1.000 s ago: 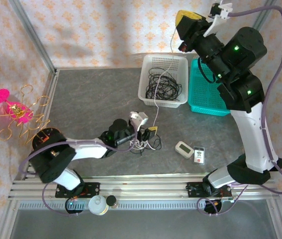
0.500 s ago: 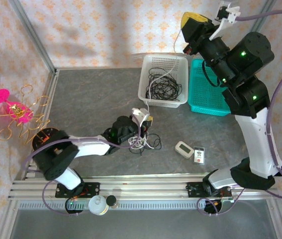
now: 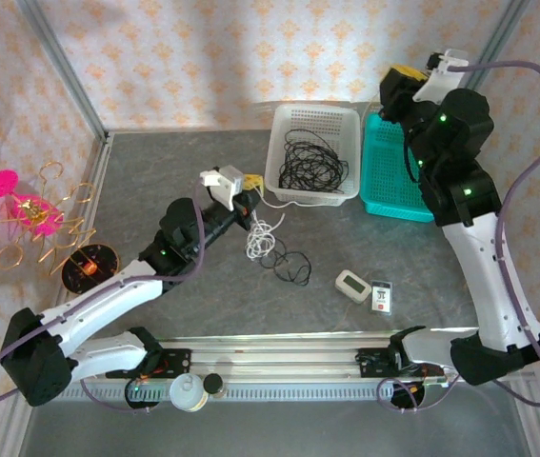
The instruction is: Untangle the cables
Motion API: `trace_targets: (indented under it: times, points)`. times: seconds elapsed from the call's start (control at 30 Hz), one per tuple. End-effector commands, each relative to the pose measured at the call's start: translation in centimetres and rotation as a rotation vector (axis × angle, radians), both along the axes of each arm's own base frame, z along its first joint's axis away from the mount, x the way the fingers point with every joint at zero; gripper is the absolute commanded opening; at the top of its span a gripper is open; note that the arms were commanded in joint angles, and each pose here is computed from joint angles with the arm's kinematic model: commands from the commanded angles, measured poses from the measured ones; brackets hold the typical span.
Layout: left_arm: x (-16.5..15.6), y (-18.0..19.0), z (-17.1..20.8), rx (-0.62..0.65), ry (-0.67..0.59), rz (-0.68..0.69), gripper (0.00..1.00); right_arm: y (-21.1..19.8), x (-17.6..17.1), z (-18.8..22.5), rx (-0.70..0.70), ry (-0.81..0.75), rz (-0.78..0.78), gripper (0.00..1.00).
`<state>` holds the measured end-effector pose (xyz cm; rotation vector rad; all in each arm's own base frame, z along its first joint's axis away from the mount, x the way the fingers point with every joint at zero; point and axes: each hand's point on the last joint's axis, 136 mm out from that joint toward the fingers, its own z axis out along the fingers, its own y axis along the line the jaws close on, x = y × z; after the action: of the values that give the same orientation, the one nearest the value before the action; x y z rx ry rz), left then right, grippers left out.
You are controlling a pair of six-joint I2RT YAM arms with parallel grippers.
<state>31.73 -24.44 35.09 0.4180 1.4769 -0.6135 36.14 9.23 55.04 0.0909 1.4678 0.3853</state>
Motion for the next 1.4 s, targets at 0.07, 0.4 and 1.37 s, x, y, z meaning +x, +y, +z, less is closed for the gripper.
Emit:
trace_targets:
  times: [0.07,0.4,1.37]
  points:
    - [-1.2,-1.7,-1.2,-0.029,0.175,-0.128,0.00,-0.5,1.3,-5.1,0.094,0.090,0.024,0.34]
    - [1.3,0.1,-4.1,0.032,0.333,0.043,0.00,4.9,0.6,-21.7,0.217,0.325,0.409,0.39]
    - [0.2,0.7,4.6,-0.117,0.199,0.018,0.00,24.6,-13.8,-25.2,-0.066,-0.159,0.914,0.46]
